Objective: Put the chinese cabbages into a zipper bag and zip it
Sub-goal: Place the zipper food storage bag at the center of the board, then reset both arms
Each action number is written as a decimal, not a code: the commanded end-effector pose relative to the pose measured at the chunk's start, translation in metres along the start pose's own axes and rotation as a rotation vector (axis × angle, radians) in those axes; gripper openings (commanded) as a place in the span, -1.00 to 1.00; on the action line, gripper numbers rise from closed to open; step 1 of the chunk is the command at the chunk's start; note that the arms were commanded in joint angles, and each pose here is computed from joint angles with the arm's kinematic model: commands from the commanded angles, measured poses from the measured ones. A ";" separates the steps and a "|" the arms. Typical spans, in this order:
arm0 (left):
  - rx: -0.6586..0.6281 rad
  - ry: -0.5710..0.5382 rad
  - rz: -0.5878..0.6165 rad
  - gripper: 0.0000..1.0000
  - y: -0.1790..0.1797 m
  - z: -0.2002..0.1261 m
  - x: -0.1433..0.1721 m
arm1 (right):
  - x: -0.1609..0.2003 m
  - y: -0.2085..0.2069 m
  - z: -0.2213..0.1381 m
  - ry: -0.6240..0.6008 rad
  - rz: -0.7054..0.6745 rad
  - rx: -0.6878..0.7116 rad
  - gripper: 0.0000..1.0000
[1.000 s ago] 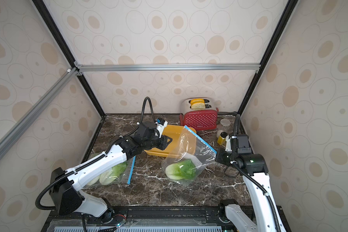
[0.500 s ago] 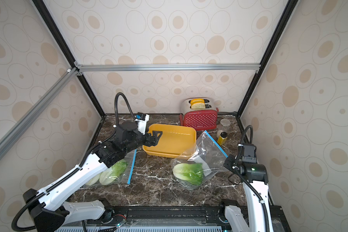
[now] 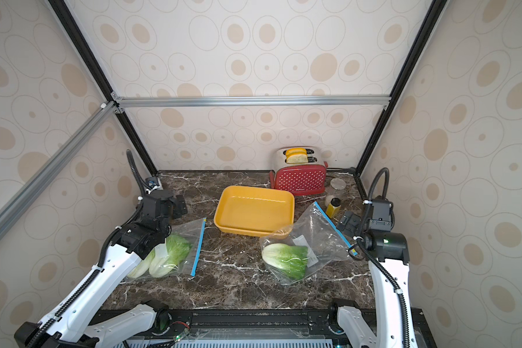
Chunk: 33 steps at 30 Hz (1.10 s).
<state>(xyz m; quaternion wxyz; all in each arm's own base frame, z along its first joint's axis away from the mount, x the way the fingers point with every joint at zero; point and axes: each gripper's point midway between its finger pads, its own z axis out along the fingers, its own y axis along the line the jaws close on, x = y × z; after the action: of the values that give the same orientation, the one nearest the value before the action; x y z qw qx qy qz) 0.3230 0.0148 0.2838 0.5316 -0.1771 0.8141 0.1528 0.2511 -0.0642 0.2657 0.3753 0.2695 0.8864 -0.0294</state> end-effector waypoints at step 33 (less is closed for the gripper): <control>0.201 -0.057 0.148 0.98 -0.015 0.149 0.139 | 0.050 0.062 0.203 -0.241 -0.357 -0.245 0.99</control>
<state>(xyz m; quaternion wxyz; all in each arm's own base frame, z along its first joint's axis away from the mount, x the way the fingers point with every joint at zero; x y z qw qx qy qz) 0.3936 0.0523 0.0906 0.5419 -0.0662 0.8282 0.1265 0.3763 -0.0483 0.0812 0.4691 0.0857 0.8786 -0.0257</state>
